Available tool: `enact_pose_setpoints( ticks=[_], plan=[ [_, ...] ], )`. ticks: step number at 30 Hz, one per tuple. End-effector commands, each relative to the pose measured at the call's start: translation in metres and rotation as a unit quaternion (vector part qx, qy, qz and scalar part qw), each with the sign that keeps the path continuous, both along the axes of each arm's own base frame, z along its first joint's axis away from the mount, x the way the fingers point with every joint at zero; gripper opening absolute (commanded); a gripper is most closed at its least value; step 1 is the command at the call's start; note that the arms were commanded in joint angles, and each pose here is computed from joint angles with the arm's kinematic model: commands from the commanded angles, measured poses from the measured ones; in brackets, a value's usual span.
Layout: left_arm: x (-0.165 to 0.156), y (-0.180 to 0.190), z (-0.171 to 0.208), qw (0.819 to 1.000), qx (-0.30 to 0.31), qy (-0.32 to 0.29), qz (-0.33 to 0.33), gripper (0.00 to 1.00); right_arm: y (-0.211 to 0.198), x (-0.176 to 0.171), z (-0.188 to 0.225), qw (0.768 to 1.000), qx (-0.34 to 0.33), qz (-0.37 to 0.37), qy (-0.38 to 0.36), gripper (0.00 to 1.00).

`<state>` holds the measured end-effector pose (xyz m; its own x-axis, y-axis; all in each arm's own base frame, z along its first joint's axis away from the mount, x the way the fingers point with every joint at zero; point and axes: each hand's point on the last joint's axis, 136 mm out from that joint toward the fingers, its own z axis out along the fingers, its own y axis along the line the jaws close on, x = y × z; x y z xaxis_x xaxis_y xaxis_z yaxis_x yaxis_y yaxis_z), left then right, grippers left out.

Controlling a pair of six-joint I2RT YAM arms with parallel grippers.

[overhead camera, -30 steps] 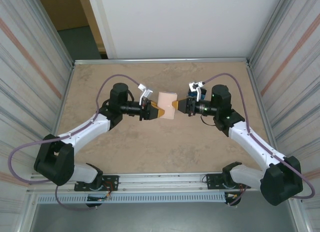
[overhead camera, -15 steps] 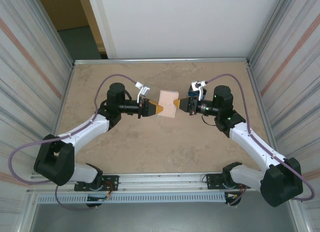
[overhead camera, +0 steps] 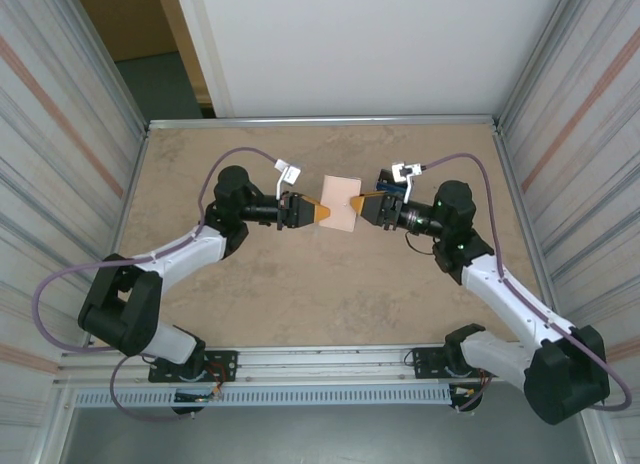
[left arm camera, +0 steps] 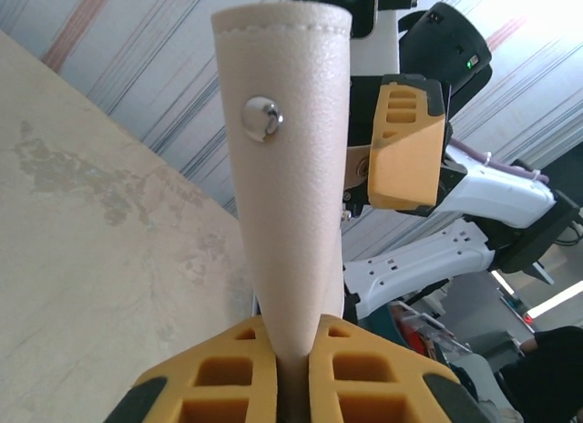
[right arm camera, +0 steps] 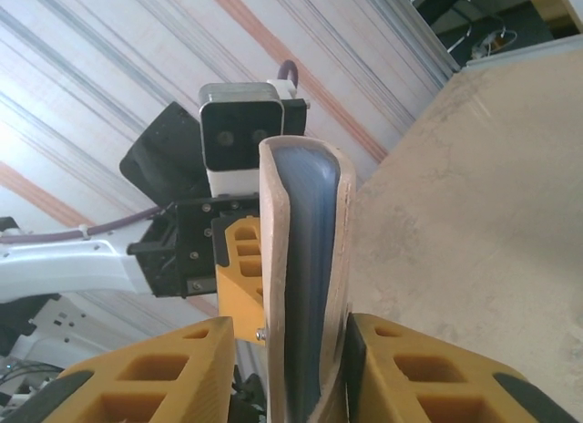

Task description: Take the credit cards out of the card holder

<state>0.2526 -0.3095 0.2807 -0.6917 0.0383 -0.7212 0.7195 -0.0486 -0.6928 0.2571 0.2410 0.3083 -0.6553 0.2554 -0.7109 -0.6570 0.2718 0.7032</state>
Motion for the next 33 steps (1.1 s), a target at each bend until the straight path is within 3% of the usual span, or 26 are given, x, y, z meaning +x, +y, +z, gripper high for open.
enact_pose_setpoints(
  ticks=[1, 4, 19, 33],
  plan=[
    [0.007, 0.001, 0.022, 1.0, -0.022, -0.013, 0.014, 0.0, -0.002, -0.012, 0.006, 1.0, -0.006, 0.0, -0.029, 0.42],
    [0.008, 0.003, 0.028, 0.999, -0.03, -0.016, 0.022, 0.0, -0.006, -0.013, 0.003, 0.999, -0.011, -0.009, -0.03, 0.47],
    [0.006, 0.006, 0.049, 0.998, -0.054, -0.02, 0.023, 0.0, -0.027, -0.01, -0.002, 0.996, -0.023, -0.085, -0.027, 0.52],
    [0.0, 0.008, 0.055, 0.997, -0.061, -0.03, 0.02, 0.0, -0.014, -0.002, -0.003, 0.998, 0.004, -0.055, -0.009, 0.52]
  ],
)
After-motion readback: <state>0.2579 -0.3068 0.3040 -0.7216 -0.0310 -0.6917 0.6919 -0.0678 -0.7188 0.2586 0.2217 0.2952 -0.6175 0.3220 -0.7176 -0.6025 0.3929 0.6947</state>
